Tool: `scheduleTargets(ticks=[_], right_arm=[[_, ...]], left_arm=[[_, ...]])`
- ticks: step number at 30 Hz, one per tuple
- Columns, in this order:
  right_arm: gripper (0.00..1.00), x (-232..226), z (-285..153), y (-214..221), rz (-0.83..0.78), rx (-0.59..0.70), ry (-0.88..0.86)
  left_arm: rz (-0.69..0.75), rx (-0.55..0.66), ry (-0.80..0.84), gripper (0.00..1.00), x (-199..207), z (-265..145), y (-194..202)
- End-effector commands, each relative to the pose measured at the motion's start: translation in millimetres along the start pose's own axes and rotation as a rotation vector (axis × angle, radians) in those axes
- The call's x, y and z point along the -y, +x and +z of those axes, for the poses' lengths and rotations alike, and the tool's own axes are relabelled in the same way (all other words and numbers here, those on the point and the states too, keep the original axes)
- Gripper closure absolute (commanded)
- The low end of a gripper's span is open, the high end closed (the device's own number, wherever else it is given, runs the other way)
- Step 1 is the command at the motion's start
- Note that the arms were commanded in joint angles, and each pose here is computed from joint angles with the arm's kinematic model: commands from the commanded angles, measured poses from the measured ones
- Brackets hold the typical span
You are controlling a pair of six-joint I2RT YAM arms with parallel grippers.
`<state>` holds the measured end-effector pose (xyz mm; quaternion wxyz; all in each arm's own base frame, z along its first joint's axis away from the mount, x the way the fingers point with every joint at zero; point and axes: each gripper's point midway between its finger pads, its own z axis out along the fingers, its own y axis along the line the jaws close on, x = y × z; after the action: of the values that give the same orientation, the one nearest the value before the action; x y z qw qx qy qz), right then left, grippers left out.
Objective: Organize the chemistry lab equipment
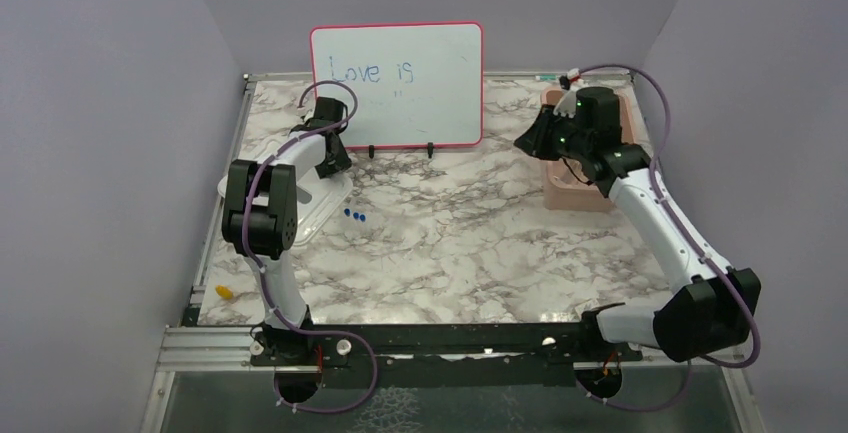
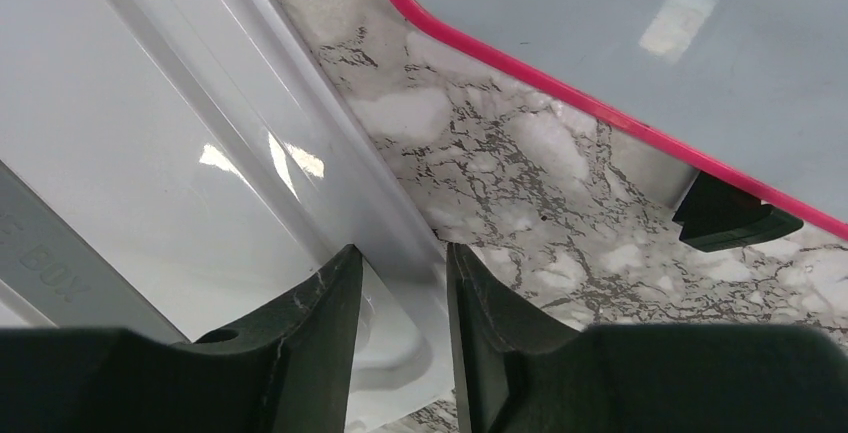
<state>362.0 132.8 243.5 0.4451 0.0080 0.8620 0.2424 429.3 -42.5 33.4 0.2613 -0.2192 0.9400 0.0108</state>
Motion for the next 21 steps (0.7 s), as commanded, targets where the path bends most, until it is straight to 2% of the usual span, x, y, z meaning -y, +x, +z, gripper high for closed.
scheduleTargets(ticks=[1,4,7,11,16,21], right_arm=[[0.8,-29,23,13,-0.016,-0.026,-0.05],[0.8,-51,38,29,-0.042,-0.069,-0.082],[0.8,-74,53,47,-0.074,-0.117,-0.119],[0.8,-105,74,73,-0.111,-0.177,-0.166],[0.79,-150,100,110,-0.139,-0.258,-0.259],[0.74,-193,124,136,-0.127,-0.303,-0.365]], left_arm=[[-0.024,-0.027,-0.021,0.65,-4,14,7],[-0.027,-0.026,-0.01,0.79,-3,8,5],[-0.034,0.008,0.017,0.88,2,-6,-6],[-0.065,0.046,0.041,0.91,3,-26,-15],[-0.136,0.07,0.077,0.92,-3,-48,-7],[-0.207,0.11,0.127,0.92,-9,-67,-3]])
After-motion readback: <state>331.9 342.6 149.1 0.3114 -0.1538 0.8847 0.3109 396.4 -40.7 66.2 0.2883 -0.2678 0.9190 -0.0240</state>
